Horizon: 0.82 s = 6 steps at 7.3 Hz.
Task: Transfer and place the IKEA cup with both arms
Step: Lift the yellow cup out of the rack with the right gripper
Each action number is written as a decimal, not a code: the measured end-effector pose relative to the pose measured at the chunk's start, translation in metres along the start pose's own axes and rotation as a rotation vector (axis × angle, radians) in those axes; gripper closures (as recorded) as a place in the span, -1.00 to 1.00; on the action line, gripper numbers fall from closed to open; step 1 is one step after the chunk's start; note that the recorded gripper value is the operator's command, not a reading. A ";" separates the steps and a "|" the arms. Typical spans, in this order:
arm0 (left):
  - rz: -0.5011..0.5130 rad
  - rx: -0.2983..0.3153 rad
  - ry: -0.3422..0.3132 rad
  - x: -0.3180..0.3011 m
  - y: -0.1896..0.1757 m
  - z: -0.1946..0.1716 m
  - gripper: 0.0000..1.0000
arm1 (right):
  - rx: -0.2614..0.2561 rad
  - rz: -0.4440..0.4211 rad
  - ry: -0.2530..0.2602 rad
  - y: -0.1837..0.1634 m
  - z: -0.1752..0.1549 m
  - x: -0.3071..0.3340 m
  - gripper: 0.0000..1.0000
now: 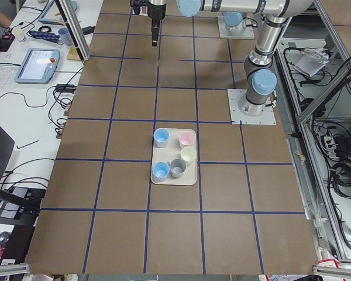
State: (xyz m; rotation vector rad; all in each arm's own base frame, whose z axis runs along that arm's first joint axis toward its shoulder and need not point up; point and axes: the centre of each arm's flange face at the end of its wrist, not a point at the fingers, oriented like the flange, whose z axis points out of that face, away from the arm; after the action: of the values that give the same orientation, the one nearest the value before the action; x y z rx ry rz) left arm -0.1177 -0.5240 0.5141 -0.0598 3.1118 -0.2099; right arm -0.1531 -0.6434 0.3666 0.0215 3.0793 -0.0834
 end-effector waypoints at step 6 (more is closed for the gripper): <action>-0.115 0.009 0.419 -0.001 -0.003 -0.017 -1.00 | -0.032 -0.016 -0.157 0.037 -0.108 -0.051 0.62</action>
State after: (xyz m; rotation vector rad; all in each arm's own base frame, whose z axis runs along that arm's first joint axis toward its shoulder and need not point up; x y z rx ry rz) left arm -0.1170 -0.5247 0.5313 -0.2222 3.5276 -0.2713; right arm -0.1086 -0.6010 0.4752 -0.0104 2.9232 -0.0350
